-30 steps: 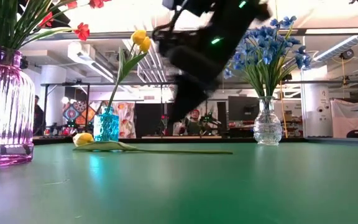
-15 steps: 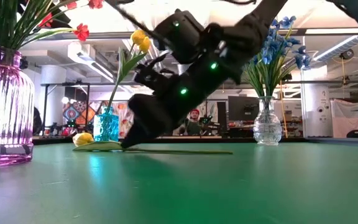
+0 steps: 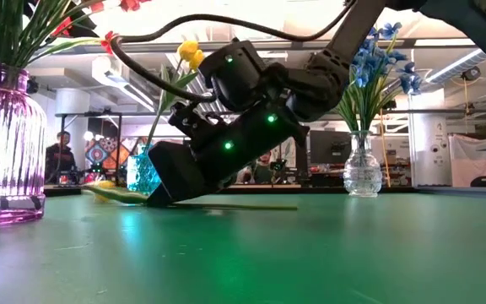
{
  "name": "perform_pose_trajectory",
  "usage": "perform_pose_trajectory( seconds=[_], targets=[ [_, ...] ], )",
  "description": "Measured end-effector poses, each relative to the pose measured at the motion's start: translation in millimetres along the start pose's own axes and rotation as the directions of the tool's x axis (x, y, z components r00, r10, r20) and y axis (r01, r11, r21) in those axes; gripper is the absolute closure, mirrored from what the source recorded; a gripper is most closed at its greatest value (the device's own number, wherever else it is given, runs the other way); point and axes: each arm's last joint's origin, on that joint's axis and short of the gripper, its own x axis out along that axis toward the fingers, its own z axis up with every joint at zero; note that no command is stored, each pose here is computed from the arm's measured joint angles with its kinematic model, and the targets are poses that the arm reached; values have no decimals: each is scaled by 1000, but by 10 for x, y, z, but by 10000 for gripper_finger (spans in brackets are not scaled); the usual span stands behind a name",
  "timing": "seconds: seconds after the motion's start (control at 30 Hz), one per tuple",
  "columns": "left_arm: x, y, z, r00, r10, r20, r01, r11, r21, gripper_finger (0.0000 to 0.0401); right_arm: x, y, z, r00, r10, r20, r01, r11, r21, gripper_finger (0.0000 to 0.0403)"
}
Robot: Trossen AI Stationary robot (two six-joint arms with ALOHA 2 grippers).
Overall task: Sort flowers into vase by color
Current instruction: Put the yellow flower into the blue vase
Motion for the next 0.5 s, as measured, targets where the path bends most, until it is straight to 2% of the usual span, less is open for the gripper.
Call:
perform_pose_trajectory(
  seconds=[0.07,0.1,0.3,0.4,0.5],
  targets=[
    [1,-3,8,1000,-2,7,2,1000,-5,207,-13,0,18,1000,0,3,0,1000,-14,375],
    [1,-3,10,1000,-3,9,3,1000,-6,207,-28,-2,37,1000,-1,1,1,1000,-23,380],
    [0,-10,38,999,-9,34,10,1000,-23,207,-237,-55,281,999,-36,-7,35,998,-54,383],
    [-8,-13,66,998,-14,54,16,999,-30,207,-446,-103,499,996,-90,0,90,994,-56,384],
    [-14,-19,104,996,-21,89,23,1000,-21,207,-660,-143,624,995,-100,0,100,993,-56,384]
  ],
)
